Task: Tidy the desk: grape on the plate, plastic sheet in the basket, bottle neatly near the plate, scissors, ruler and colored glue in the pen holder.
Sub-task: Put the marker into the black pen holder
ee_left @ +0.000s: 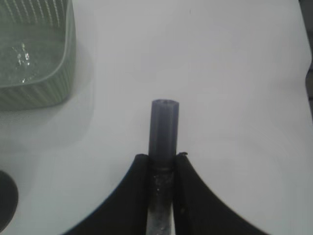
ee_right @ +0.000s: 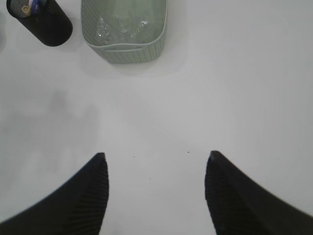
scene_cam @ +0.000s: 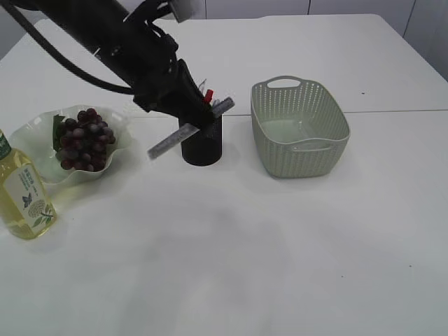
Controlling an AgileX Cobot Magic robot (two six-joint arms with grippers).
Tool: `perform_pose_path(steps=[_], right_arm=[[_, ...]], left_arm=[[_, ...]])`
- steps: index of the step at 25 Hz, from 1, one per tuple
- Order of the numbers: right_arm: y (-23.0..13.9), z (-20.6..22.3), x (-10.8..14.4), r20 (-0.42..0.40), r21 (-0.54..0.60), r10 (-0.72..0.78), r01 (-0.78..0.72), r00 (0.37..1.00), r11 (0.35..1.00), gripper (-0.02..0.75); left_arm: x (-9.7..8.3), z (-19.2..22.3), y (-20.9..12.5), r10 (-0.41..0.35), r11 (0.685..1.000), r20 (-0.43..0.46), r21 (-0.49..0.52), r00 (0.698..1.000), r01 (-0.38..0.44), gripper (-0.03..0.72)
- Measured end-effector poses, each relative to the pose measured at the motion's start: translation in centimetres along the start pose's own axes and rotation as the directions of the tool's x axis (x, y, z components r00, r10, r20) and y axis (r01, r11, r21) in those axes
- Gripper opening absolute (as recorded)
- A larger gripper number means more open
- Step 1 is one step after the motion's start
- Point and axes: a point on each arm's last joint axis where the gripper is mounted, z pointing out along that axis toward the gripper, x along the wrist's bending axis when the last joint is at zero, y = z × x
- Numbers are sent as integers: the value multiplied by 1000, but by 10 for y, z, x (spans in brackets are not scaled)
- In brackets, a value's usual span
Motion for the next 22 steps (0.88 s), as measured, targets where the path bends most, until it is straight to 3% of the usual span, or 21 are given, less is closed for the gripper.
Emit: perform_pose_path(steps=[7,13,22], right_arm=[[0,0,0,-1,0,0,0,1000,1000,458],[0,-1,1,-11,-1,29,-29,1000,1000,458],[-6,-14,0,-15,-43,31,-32,999,999,458]], left_arm=[[-3,-4,18,-101,981,44,-163,994,107,76],[4,-7,31,-159,937,1,-314,987,151,76],[25,-19,42,-162,868,-204,-494,966,41,76]])
